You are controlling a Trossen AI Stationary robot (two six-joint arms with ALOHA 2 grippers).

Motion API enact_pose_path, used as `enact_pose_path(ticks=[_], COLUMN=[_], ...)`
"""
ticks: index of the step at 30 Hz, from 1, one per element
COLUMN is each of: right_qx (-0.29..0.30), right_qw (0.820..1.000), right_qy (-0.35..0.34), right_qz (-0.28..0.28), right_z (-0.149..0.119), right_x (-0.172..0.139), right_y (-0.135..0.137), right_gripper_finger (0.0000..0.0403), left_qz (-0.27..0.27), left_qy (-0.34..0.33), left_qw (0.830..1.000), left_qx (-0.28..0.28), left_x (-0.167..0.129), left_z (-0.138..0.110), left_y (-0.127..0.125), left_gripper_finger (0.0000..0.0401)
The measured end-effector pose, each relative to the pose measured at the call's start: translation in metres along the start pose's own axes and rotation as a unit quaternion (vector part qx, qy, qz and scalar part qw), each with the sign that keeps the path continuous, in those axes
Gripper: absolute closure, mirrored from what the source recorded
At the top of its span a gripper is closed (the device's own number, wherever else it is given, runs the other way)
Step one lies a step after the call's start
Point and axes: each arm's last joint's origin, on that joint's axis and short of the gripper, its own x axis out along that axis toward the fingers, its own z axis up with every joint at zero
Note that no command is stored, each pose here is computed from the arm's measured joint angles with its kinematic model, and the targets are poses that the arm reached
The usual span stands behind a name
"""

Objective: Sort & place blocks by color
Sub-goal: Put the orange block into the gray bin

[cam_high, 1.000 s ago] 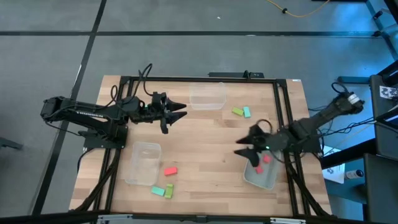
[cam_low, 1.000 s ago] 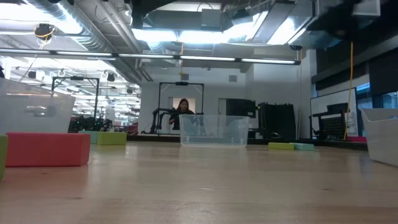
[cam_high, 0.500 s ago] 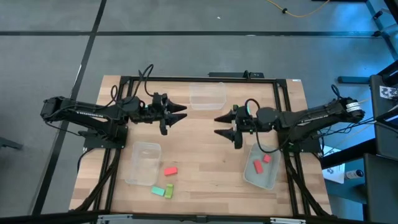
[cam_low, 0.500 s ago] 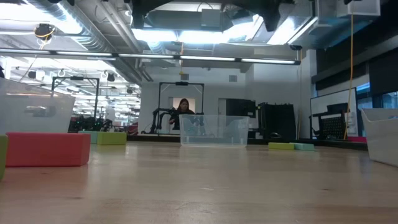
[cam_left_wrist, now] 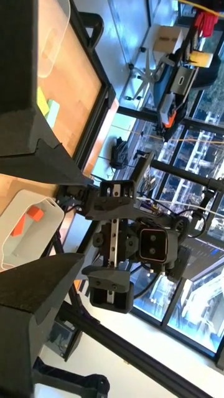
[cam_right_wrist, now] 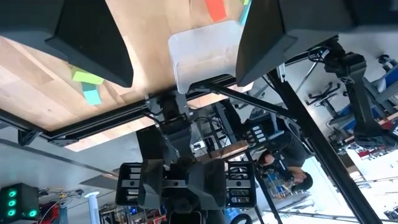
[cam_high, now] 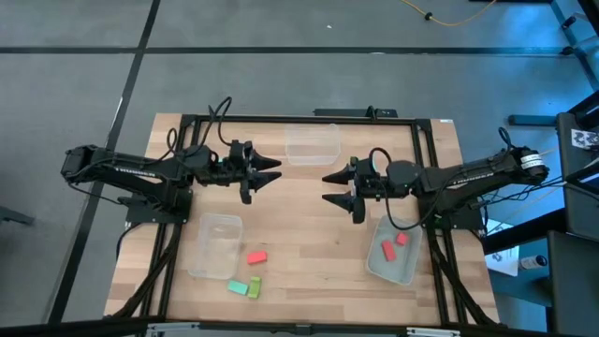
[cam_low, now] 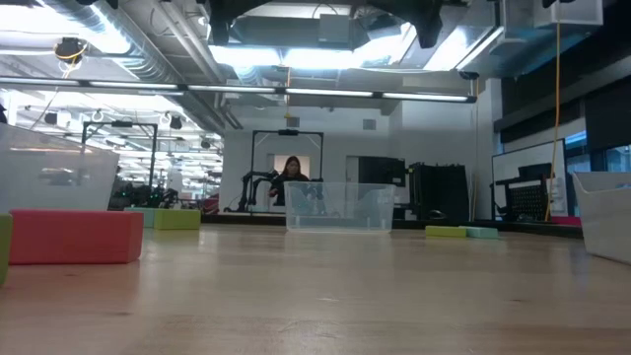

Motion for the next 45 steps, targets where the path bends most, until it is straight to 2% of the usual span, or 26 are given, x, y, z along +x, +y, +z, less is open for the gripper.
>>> enact_pose_path(ticks=[22,26,29,32,35,38,41,45], right_qx=[0.000,0.010,0.011,0.010,0.010,0.009,0.008,0.007], right_qw=[1.000,1.000,1.000,1.000,0.999,0.999,0.999,0.998], right_qy=[0.005,0.007,0.018,0.027,0.031,0.042,0.051,0.055], right_qz=[-0.002,-0.002,-0.006,-0.010,-0.011,-0.005,-0.006,-0.007], right_z=[-0.001,-0.001,-0.003,-0.005,-0.006,-0.007,-0.009,-0.010], right_x=[0.000,0.000,0.000,0.000,0.000,0.000,-0.001,-0.001], right_y=[0.000,0.000,-0.001,-0.002,-0.002,-0.002,-0.003,-0.003], right_gripper_finger=[0.0114,0.0114,0.0114,0.0114,0.0114,0.0114,0.0114,0.0114], left_qz=[0.000,-0.007,-0.020,-0.001,0.027,0.030,0.013,0.018], left_qy=[0.001,0.024,0.088,0.208,0.339,0.414,0.471,0.530], left_qw=[1.000,1.000,0.996,0.978,0.940,0.910,0.882,0.847], left_qx=[0.001,0.001,-0.002,-0.003,0.001,0.005,0.027,0.038], left_x=[0.000,0.000,0.002,0.004,0.004,0.007,0.009,0.011], left_z=[0.000,-0.004,0.000,0.000,-0.014,-0.033,-0.066,-0.112], left_y=[0.000,0.001,-0.006,-0.019,-0.034,-0.055,-0.075,-0.093], left_gripper_finger=[0.0219,0.0219,0.0219,0.0219,0.0219,0.0219,0.0219,0.0219])
